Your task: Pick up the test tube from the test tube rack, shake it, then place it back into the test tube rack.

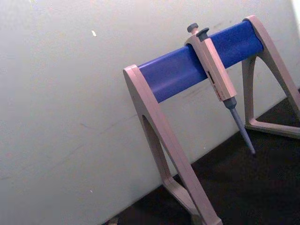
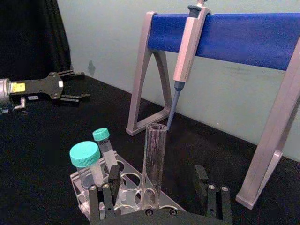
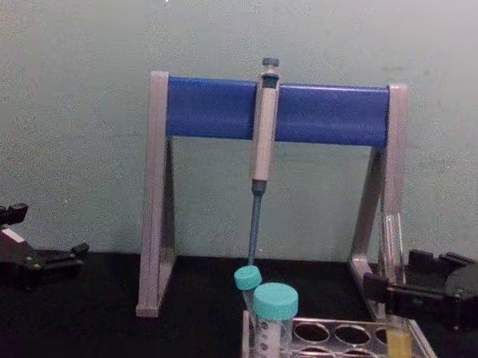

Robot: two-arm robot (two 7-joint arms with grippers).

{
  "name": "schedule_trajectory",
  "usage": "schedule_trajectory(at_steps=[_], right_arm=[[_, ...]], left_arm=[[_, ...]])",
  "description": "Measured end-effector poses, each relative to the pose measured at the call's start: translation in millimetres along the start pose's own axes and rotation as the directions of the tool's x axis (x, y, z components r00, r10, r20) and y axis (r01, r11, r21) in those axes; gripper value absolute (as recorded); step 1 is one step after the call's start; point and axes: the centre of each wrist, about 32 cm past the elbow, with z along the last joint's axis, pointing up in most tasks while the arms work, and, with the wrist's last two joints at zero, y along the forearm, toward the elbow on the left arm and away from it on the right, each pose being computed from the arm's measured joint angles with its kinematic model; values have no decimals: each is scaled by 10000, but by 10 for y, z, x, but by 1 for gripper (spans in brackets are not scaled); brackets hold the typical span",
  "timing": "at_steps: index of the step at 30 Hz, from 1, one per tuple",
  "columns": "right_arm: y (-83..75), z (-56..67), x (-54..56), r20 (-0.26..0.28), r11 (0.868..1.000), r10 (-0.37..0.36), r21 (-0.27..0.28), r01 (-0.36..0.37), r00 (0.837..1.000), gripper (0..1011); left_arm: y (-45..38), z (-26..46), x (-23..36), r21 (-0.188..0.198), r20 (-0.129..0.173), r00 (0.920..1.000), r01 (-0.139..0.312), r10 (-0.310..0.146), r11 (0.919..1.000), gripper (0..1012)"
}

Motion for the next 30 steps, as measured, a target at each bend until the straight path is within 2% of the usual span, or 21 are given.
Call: schedule_trajectory(at_steps=[30], right_arm=[[19,5,10,31,10000,80,5,-80,10000,1000]], left_arm=[[0,0,0,-1,0,10000,0,0,10000,1001]])
